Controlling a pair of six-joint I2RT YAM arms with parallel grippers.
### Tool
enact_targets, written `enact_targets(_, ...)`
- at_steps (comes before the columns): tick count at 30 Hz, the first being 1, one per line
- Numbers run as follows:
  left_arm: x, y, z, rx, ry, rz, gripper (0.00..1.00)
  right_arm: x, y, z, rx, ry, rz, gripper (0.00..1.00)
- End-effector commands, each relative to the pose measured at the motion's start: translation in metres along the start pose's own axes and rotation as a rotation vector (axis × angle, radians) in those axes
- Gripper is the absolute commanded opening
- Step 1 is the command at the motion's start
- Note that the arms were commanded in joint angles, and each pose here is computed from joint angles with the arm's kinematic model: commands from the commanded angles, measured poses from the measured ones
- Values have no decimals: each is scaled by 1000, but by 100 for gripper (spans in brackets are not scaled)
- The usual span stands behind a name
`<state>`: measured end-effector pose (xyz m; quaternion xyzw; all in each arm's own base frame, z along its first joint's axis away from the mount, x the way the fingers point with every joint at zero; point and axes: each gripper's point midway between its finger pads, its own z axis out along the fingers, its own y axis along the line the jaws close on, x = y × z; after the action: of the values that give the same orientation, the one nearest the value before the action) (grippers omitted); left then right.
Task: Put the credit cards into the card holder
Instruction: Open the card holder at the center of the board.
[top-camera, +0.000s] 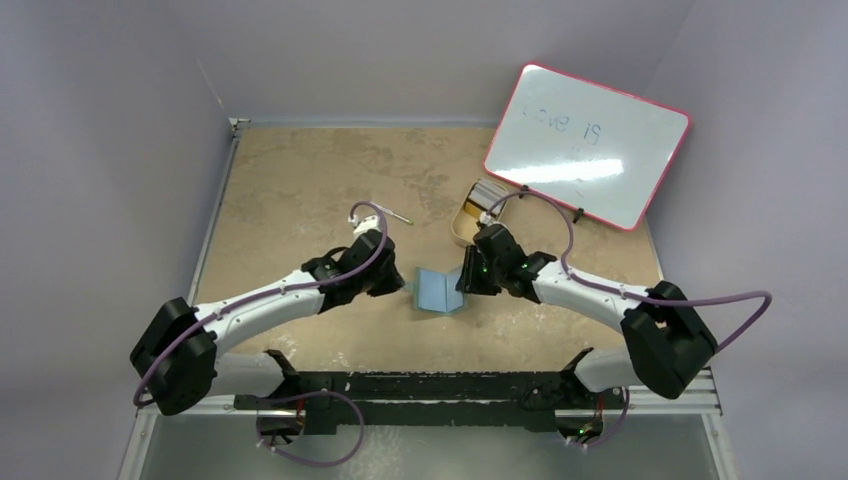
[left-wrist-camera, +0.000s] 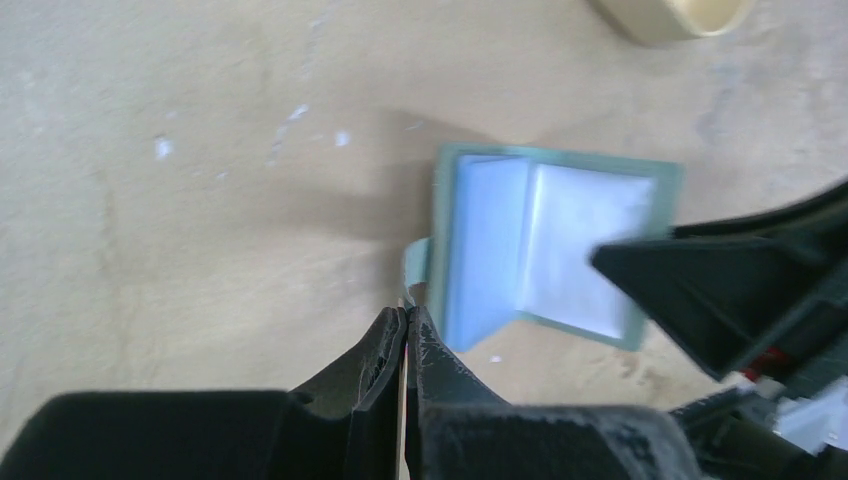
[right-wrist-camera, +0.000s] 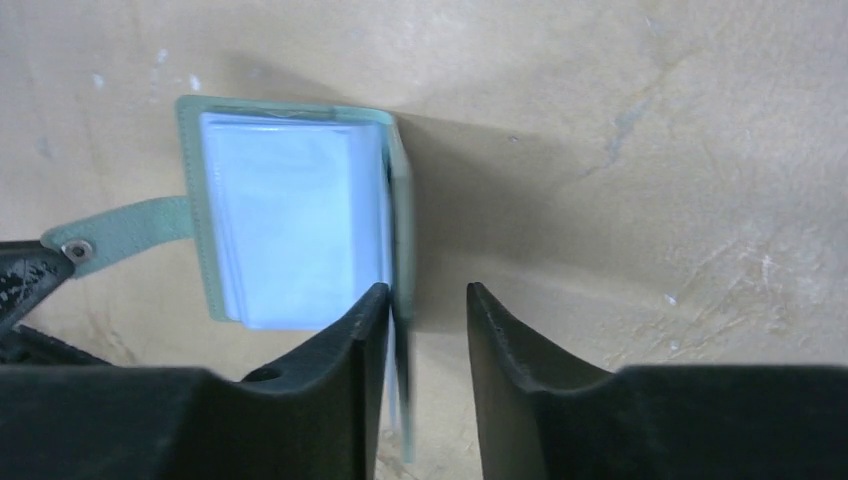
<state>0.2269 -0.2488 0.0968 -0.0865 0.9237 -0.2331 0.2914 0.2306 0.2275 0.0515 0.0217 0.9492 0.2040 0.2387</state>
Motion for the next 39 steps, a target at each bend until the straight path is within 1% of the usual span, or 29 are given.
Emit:
enact_targets(1, 13, 33, 10, -96, 16, 3, 0, 15, -24, 7, 75, 10, -9, 33)
enact_targets(6, 20, 46, 17, -134, 33, -9, 0, 22, -31, 13, 85, 16, -3, 26)
enact_targets(8, 20, 40, 16, -112, 38, -15, 6, 22, -30, 13, 80, 18, -8, 26)
enact_targets(11, 11, 27, 9, -68, 22, -33, 17, 20, -27, 10, 69, 18, -15, 31)
enact_targets(15, -6, 7, -3, -16, -17, -47, 32, 10, -17, -1, 42, -4, -16, 45)
enact_targets(20, -21, -18, -13, 58, -35, -40, 40, -2, -10, -16, 47, -22, -27, 51)
enact_targets(24, -29, -26, -17, 83, -53, -38, 43, -17, -5, -27, 57, -55, -50, 52)
enact_targets(27, -28, -32, -18, 114, -53, -36, 43, -28, 1, -32, 48, -86, -75, 52)
enact_targets(30, -22, -37, -13, 157, -33, -33, 42, -32, 2, -30, 60, -86, -84, 52)
enact_targets(34, -11, -28, 1, 117, 3, -19, 41, -30, 3, -26, 51, -76, -87, 50)
enact_targets(39, 6, -10, 17, 62, 56, 7, 44, -17, -4, -16, 46, -57, -71, 47)
